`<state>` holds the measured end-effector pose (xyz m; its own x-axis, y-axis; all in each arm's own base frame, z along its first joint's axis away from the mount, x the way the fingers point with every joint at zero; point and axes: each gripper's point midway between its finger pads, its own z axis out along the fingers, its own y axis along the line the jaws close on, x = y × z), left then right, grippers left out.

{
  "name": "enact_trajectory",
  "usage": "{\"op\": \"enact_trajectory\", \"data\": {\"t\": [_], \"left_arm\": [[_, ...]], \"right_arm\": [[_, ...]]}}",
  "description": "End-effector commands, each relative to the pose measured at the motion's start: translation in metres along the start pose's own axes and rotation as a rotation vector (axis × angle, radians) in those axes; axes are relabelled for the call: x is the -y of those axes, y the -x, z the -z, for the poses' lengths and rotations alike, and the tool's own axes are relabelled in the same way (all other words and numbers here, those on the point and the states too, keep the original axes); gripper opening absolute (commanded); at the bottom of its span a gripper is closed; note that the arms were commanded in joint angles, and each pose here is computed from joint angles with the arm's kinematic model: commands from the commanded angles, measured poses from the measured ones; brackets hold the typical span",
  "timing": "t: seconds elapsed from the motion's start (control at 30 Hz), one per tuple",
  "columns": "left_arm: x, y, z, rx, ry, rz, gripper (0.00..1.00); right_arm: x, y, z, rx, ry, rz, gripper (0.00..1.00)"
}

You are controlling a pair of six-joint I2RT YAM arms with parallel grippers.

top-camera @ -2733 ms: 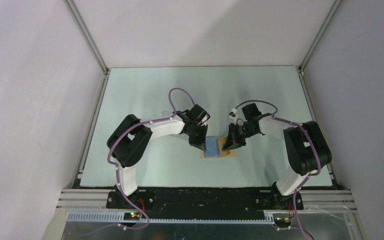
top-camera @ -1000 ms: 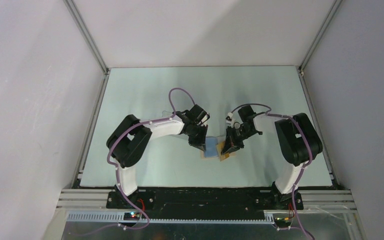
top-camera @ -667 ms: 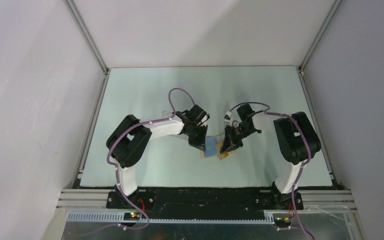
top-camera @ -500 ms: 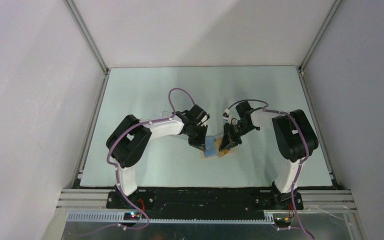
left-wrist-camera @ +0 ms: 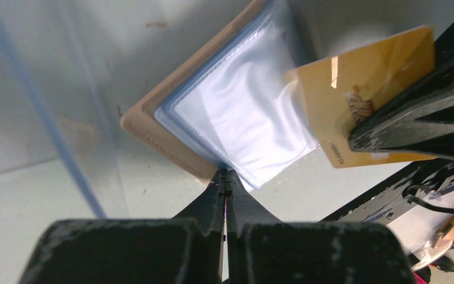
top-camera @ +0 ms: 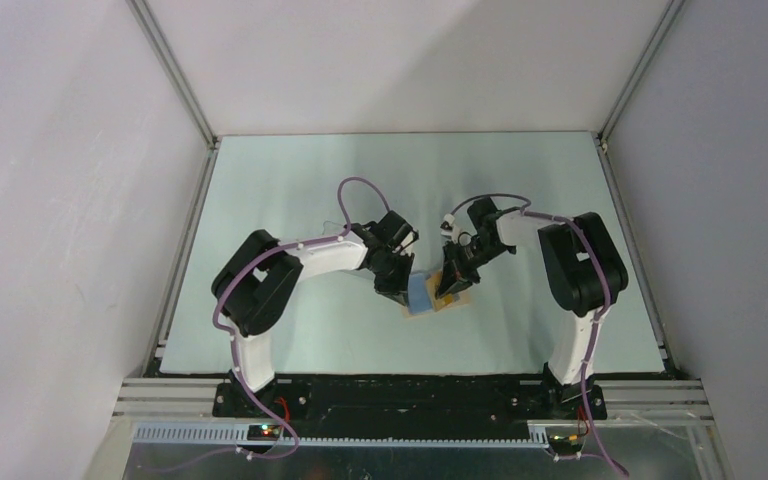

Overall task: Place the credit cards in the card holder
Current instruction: Insert the credit card into the card holder.

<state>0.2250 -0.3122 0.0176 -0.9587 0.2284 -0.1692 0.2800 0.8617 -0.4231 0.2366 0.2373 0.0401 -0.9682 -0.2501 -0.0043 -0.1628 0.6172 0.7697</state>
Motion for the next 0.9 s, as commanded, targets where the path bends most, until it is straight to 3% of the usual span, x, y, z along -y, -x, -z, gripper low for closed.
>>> {"op": "enact_trajectory", "data": {"t": [0.0,0.37,0.87], "left_arm": [[-0.025,-0.028,0.004,-0.088,0.092,-0.021,0.0],[-0.031,-0.033,0.007,-0.125,0.12,-0.052,0.0],[-0.043,-0.029,0.01,-0.15,0.2,-0.092,0.0]], "right_arm": [[0.002,0.002,0.002,-0.01,-0.011,-0.001,0.0],[0.018,-0.002,-0.005,-0.05,-0.033,-0.034,0.0],[0.014,0.01,-0.015,-0.055,-0.072,0.071,0.0]]}}
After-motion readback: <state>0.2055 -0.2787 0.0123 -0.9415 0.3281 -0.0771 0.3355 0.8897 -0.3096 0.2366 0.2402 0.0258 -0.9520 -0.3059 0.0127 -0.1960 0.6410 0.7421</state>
